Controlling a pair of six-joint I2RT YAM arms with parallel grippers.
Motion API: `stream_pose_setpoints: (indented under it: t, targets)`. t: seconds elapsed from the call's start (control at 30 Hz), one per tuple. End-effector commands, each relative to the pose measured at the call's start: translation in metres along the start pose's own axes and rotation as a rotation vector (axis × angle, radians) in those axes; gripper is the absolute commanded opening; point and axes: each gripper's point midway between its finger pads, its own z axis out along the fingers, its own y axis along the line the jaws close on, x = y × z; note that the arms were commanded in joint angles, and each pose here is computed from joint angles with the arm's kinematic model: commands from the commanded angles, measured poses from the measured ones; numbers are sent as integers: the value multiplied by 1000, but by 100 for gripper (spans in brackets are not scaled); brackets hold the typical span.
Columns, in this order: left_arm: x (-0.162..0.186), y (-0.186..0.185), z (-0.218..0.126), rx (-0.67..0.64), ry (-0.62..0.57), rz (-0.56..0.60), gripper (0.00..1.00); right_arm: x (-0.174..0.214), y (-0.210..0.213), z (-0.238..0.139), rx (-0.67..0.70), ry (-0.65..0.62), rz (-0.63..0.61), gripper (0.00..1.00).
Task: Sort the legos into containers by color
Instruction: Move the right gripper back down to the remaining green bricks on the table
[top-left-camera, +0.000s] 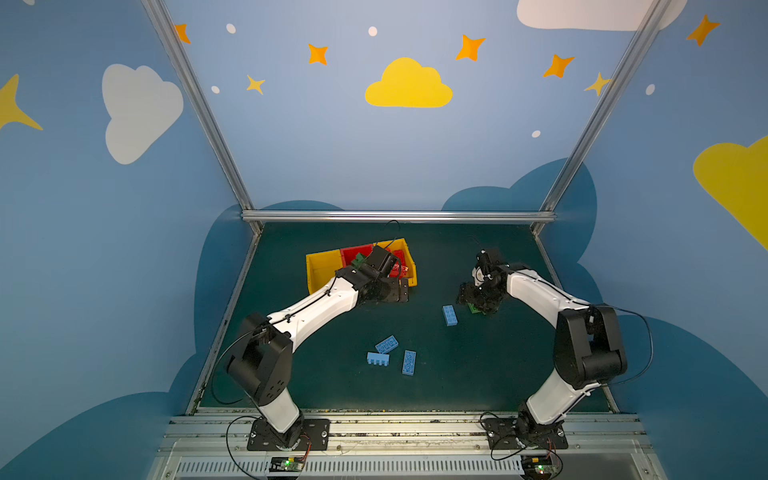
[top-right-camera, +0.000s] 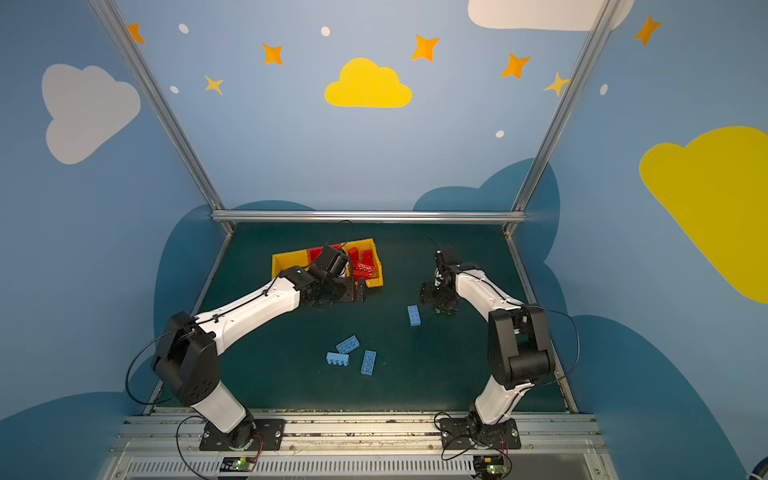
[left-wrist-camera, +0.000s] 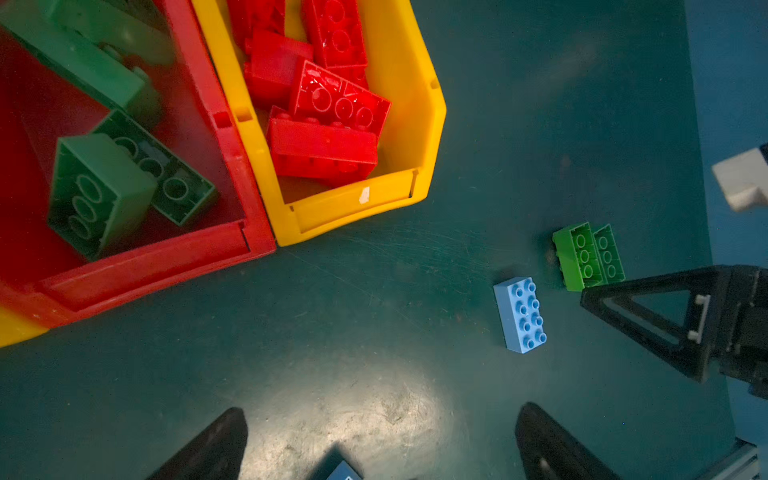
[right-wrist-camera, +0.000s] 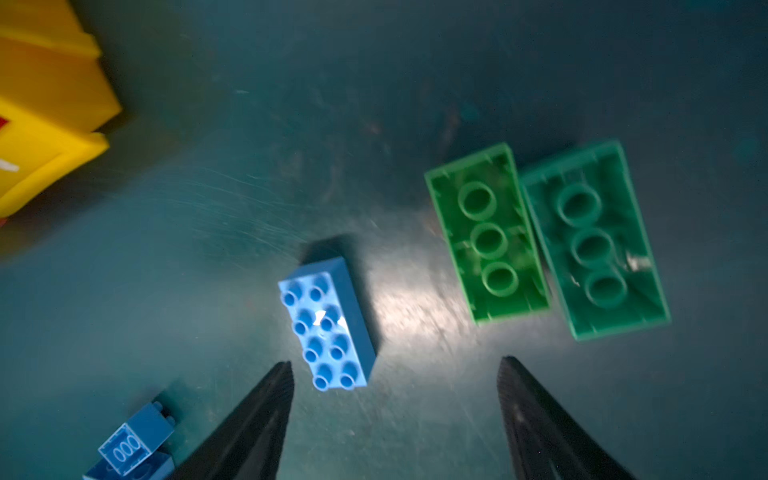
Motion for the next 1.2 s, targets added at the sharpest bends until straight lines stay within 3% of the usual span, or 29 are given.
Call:
stream_pose_setpoints:
  t: [0.0,0.23,0.6,1.17]
  targets:
    - [-8,3,-4,-17,-23,-11,100,8,0,-7,-17,-1,79,80]
    - [-12,4,1,-42,-20,-11,100,9,-11,9,-19,38,173,83]
    - [-30,14,6,-88,-2,10,100,-27,-15,28,-51,41,256,85]
    - [-53,45,9,-80,3,-55,100,-58,-4,51,-31,75,232,85]
